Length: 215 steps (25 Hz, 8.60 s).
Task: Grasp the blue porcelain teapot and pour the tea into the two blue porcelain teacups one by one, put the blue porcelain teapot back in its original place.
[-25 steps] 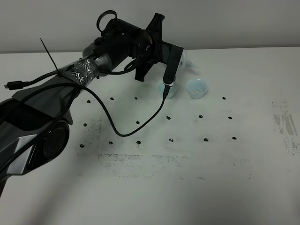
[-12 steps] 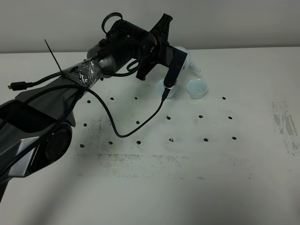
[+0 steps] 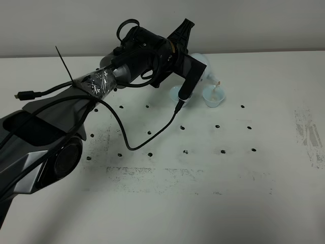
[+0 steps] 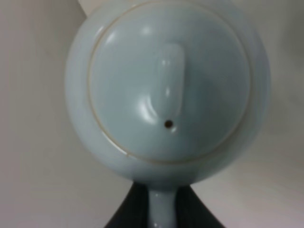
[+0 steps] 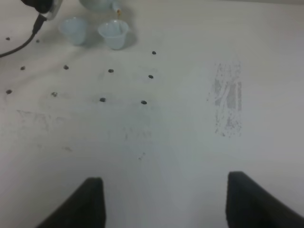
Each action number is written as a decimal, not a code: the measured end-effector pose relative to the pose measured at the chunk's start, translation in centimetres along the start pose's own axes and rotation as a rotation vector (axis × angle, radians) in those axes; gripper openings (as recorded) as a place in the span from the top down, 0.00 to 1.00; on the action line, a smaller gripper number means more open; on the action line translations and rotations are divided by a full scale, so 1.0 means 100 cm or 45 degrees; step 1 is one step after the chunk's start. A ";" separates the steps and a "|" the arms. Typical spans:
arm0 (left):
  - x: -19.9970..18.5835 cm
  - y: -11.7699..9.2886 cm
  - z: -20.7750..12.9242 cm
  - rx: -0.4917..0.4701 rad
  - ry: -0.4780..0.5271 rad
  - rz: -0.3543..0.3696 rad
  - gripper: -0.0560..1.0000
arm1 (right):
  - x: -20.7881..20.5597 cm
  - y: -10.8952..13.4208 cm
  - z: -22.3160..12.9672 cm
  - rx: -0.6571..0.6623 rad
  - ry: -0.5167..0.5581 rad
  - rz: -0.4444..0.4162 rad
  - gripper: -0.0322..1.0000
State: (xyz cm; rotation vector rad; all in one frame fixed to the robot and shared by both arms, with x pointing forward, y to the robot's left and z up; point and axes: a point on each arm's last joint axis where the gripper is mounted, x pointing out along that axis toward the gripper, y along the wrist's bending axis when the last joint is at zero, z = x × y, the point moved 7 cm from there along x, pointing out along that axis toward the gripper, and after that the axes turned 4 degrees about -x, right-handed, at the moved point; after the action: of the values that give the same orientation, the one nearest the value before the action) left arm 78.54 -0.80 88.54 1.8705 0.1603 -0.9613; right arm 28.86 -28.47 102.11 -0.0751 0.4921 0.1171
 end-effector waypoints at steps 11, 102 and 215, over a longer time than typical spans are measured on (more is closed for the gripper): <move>0.000 0.002 -0.001 0.058 0.010 0.019 0.87 | 0.000 0.000 0.000 0.000 0.000 0.000 0.42; -0.001 0.010 -0.001 0.282 0.047 0.066 0.87 | 0.000 0.000 0.000 0.000 0.000 0.000 0.42; -0.172 -0.056 -0.054 -1.016 0.357 -0.414 0.87 | 0.000 0.002 0.000 0.010 -0.003 0.020 0.42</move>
State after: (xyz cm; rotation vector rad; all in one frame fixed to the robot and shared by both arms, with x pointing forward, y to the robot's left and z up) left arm 67.08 11.42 97.30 1.2318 0.9022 -0.6849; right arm 28.84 -28.22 102.14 -0.0636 0.4911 0.1305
